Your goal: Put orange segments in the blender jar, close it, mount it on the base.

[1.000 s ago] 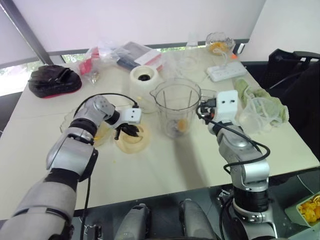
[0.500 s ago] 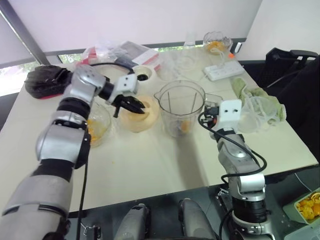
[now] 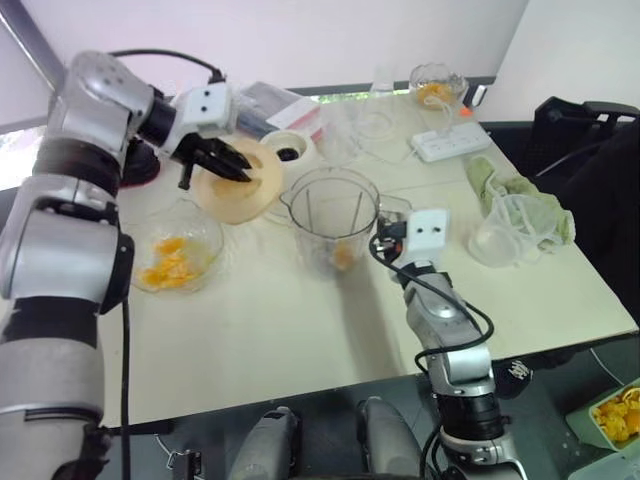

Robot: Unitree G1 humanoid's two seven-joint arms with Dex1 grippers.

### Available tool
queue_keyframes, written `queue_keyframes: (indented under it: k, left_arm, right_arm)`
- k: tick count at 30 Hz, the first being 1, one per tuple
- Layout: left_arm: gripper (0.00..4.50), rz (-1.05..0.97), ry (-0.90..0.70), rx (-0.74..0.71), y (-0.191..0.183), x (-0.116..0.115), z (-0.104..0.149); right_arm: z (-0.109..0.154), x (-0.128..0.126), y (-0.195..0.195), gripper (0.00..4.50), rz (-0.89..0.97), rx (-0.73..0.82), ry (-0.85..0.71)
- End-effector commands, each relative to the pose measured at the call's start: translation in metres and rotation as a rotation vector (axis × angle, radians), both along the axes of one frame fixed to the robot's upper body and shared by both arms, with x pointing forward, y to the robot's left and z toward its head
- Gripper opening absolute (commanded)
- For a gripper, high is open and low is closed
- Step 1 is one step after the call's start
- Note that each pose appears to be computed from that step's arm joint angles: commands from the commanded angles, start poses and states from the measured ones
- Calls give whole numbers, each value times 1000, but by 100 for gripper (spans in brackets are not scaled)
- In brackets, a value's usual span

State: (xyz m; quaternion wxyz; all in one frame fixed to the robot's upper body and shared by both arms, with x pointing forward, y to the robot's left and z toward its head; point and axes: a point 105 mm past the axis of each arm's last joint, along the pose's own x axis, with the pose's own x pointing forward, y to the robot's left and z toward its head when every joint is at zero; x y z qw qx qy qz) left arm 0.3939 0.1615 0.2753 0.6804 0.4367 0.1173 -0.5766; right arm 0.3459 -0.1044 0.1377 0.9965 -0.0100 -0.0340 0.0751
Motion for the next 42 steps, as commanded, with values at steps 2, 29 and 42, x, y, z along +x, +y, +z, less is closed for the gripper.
queue_keyframes:
  k: [2, 29, 42]
  left_arm:
    - [19, -18, -53, -33, -7, -2, 26]
    - [19, -279, 12, 46, -119, -10, 13]
    - [19, -299, 113, 69, -135, -13, -17]
  right_arm:
    - [3, -3, 8, 103, 45, 4, -43]
    - [-21, 4, 4, 103, 59, -111, 12]
    - [-22, 2, -10, 103, 15, -129, 19]
